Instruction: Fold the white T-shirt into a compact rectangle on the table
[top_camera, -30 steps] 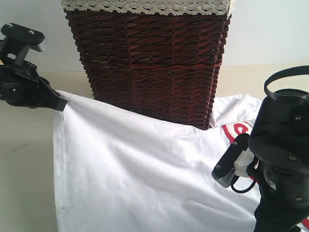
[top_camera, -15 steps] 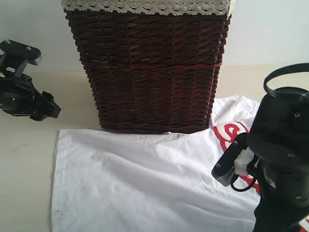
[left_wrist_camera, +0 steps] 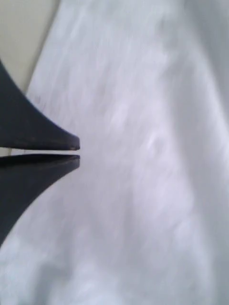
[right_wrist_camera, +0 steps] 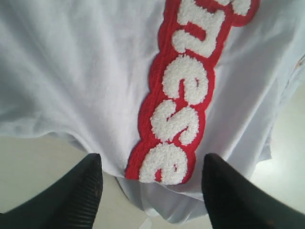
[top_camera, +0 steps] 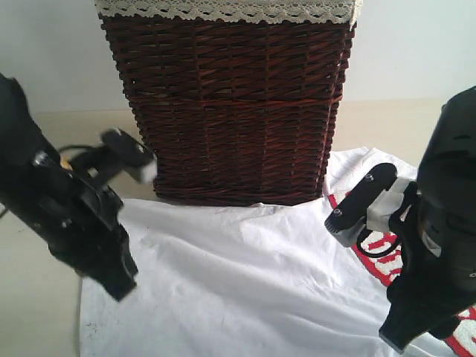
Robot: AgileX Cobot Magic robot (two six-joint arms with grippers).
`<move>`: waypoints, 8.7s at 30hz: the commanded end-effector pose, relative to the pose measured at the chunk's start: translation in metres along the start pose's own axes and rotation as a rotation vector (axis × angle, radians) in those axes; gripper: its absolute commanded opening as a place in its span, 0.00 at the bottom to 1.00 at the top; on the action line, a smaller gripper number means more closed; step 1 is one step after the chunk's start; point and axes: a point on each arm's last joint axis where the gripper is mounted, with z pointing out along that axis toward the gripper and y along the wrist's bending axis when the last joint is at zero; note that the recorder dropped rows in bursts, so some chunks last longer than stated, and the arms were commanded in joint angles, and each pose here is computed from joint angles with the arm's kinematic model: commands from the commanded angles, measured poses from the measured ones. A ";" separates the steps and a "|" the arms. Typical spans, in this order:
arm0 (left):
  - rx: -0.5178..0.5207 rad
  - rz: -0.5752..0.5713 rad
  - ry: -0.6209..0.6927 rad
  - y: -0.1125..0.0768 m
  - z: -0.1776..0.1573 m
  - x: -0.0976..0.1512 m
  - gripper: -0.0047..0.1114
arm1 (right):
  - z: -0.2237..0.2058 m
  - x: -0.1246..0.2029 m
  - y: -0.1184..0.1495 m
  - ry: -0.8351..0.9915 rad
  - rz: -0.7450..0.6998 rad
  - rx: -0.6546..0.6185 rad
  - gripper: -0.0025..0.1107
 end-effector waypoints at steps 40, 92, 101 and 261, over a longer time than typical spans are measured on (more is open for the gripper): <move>-0.239 -0.463 0.109 0.062 0.011 0.037 0.28 | -0.024 0.013 0.002 -0.169 -0.008 -0.134 0.55; -0.022 -0.094 -0.027 -0.036 -0.012 0.000 0.39 | 0.064 0.028 0.045 0.257 -0.084 -0.236 0.26; -0.013 -0.103 -0.030 -0.037 -0.012 0.000 0.39 | 0.031 0.023 0.020 0.279 -0.145 -0.100 0.02; 0.059 -0.148 0.031 -0.040 0.008 -0.001 0.39 | 0.033 -0.070 0.024 -0.113 0.018 -0.054 0.49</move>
